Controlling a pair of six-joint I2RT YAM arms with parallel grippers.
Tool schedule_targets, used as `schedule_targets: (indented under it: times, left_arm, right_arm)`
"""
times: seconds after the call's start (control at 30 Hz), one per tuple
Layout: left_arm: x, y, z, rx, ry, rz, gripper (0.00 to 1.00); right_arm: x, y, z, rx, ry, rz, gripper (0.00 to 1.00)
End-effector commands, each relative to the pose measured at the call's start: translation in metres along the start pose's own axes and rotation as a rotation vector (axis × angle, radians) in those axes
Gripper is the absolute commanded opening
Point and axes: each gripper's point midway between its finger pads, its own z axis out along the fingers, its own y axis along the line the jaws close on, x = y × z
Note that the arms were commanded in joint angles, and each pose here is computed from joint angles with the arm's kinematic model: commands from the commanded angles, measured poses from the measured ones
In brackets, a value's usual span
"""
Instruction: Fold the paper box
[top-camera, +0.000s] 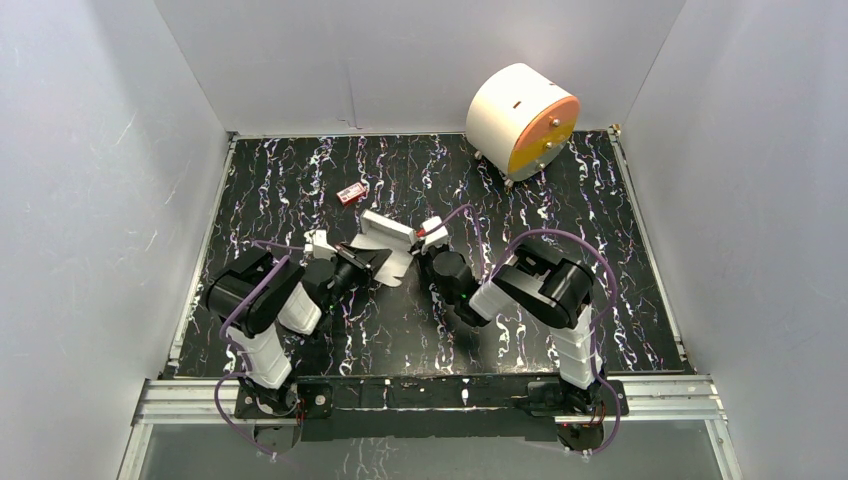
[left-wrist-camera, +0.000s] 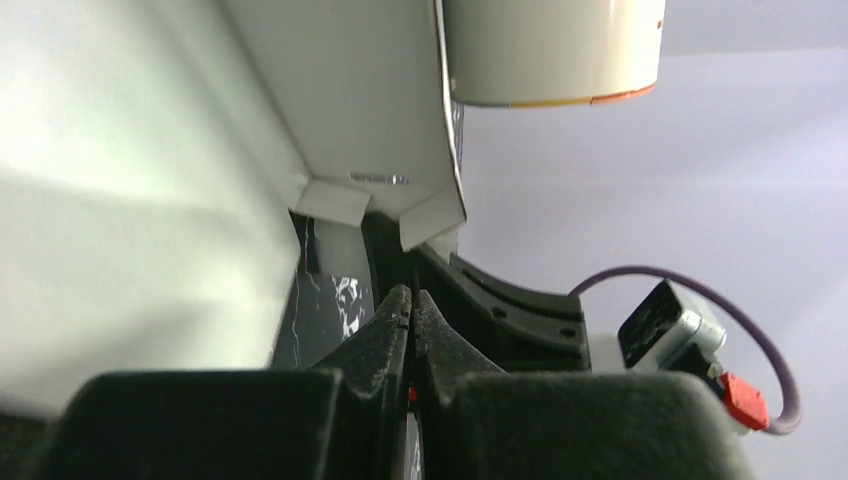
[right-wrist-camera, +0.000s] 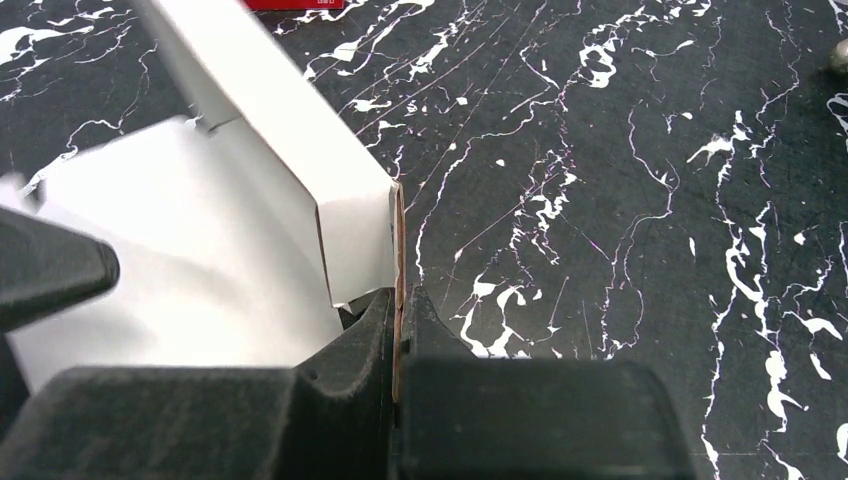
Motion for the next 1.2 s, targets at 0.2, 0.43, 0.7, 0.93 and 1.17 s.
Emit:
schedule_targets:
  times: [0.2,0.43,0.7,0.93,1.17]
  left_arm:
    - [0.015,-0.035,-0.022,0.133,0.045,0.091,0.10]
    - [-0.006,-0.043,-0.009,0.078,-0.013,0.195,0.42]
    - [-0.048,-0.028,0.020,0.001,-0.086,0.113,0.48]
    - [-0.066,-0.015,0.042,-0.033,-0.117,0.086,0.48]
    - [-0.079,-0.010,0.065,-0.024,-0.126,0.057,0.42]
  right_arm:
    - [0.038,0.002,-0.012,-0.093,0.100,-0.138,0.00]
    - [0.040,0.005,-0.013,-0.121,0.099,-0.156,0.00]
    - [0.040,0.008,-0.013,-0.139,0.094,-0.161,0.00]
    - [0.039,0.009,-0.014,-0.146,0.091,-0.161,0.00]
    - [0.040,0.010,-0.014,-0.154,0.090,-0.160,0.00]
